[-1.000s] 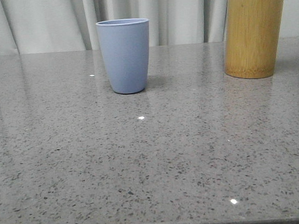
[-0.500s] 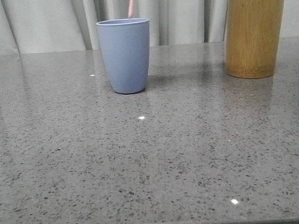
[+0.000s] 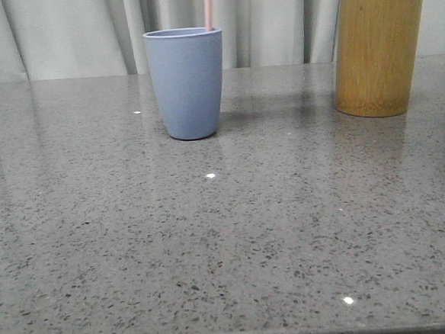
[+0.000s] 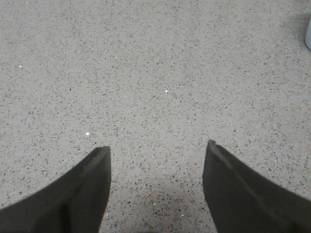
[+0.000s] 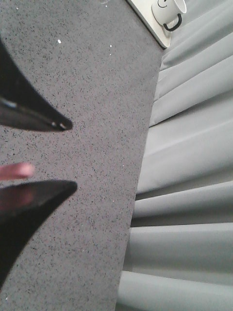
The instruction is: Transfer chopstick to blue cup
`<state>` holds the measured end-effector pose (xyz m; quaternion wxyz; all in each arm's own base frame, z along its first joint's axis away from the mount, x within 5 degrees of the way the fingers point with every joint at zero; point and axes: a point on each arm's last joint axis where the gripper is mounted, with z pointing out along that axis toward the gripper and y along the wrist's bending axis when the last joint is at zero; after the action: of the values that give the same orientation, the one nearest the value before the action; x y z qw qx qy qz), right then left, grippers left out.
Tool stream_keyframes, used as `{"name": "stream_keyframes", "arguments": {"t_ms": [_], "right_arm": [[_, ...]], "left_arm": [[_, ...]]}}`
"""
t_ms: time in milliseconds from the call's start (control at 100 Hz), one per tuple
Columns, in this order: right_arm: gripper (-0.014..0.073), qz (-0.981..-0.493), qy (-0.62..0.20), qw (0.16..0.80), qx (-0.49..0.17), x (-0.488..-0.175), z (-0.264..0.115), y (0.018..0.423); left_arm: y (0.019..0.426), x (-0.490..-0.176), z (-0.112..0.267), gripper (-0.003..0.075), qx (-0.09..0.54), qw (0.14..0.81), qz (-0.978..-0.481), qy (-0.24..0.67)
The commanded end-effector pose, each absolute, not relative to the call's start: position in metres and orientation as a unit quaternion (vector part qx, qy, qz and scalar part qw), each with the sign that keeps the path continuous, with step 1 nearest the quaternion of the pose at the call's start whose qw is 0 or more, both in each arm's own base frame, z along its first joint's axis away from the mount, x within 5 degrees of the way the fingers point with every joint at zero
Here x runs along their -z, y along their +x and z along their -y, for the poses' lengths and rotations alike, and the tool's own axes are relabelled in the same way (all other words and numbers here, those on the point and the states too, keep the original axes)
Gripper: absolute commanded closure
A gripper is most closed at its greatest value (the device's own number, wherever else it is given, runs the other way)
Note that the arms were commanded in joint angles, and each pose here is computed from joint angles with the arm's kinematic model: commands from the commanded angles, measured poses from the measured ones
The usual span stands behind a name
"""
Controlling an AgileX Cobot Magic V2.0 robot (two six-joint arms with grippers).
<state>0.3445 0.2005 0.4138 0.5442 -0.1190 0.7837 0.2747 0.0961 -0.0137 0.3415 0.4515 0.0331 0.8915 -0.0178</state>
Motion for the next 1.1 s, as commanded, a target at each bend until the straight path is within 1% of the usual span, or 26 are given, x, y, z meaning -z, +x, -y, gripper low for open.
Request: {"name": "stream_keyframes", "arguments": {"t_ms": [0, 50, 160, 260, 420, 560, 700, 840, 970, 1090], "right_arm": [[0.0171, -0.742, -0.111, 0.596, -0.287, -0.448, -0.192, 0.333], [0.0144, -0.742, -0.113, 0.596, -0.286, -0.449, -0.192, 0.332], [0.0144, -0.745, -0.129, 0.597, -0.267, -0.453, -0.186, 0.327], [0.0144, -0.751, -0.138, 0.598, -0.245, -0.463, -0.171, 0.318], [0.0144, -0.76, -0.133, 0.603, -0.205, -0.481, -0.136, 0.301], [0.0152, -0.771, -0.118, 0.605, -0.157, -0.484, -0.1, 0.28], [0.0152, -0.789, -0.094, 0.595, -0.118, -0.47, -0.068, 0.252], [0.0152, -0.813, -0.068, 0.571, -0.089, -0.44, -0.042, 0.219], [0.0152, -0.829, -0.047, 0.552, -0.073, -0.406, -0.027, 0.184], [0.0152, -0.839, -0.042, 0.538, -0.069, -0.38, -0.022, 0.153]], "left_arm": [[0.099, -0.355, 0.015, 0.0314, 0.031, 0.492, -0.87, 0.031], [0.099, -0.355, 0.015, 0.0314, 0.031, 0.492, -0.87, 0.031], [0.099, -0.355, 0.015, 0.0314, 0.031, 0.492, -0.87, 0.031], [0.099, -0.355, 0.015, 0.0314, 0.031, 0.492, -0.87, 0.031], [0.099, -0.355, 0.015, 0.0314, 0.031, 0.492, -0.87, 0.031], [0.099, -0.355, 0.015, 0.0314, 0.031, 0.492, -0.87, 0.031], [0.099, -0.355, 0.015, 0.0314, 0.031, 0.492, -0.87, 0.031], [0.099, -0.355, 0.015, 0.0314, 0.031, 0.492, -0.87, 0.031], [0.099, -0.355, 0.015, 0.0314, 0.031, 0.492, -0.87, 0.031], [0.099, -0.355, 0.015, 0.0314, 0.031, 0.492, -0.87, 0.031]]}}
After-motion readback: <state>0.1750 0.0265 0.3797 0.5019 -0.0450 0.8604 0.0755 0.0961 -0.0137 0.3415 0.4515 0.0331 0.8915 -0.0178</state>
